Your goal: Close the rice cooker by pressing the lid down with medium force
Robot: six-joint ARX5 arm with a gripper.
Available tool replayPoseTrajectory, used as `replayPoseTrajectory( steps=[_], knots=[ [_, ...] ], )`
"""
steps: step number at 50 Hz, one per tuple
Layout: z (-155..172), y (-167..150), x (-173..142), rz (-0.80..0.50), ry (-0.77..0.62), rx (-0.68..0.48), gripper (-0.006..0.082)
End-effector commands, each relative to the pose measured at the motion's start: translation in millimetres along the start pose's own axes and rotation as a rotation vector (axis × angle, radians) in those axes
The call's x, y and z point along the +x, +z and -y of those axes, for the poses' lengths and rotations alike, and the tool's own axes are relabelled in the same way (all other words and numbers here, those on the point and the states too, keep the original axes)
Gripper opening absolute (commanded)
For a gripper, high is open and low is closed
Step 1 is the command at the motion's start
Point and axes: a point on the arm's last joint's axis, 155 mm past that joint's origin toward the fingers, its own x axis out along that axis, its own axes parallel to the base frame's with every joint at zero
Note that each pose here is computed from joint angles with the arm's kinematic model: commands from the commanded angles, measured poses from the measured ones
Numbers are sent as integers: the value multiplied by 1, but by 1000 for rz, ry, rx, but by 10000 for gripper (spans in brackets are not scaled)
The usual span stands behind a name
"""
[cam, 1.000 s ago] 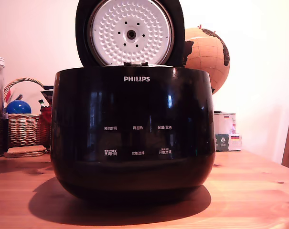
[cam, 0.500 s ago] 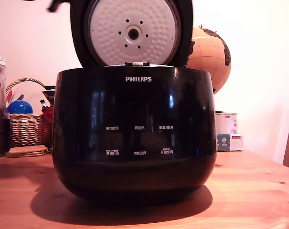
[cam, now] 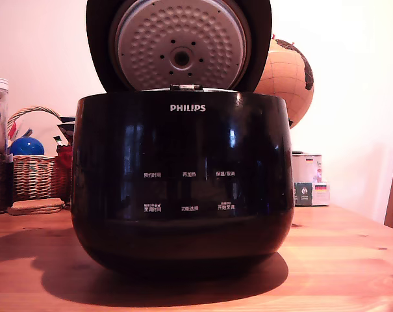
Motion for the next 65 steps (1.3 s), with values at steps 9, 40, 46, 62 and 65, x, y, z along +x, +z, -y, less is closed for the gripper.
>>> replayPoseTrajectory(
  steps=[9, 40, 46, 62, 65],
  knots=[
    [-3, -23, 13, -69, 29, 1, -20],
    [-15, -65, 27, 168, 124, -85, -20],
    [-19, -72, 30, 212, 155, -71, -20],
    [-19, -78, 29, 377, 215, -20, -19],
    [-15, -77, 29, 413, 213, -3, -20]
  ],
)
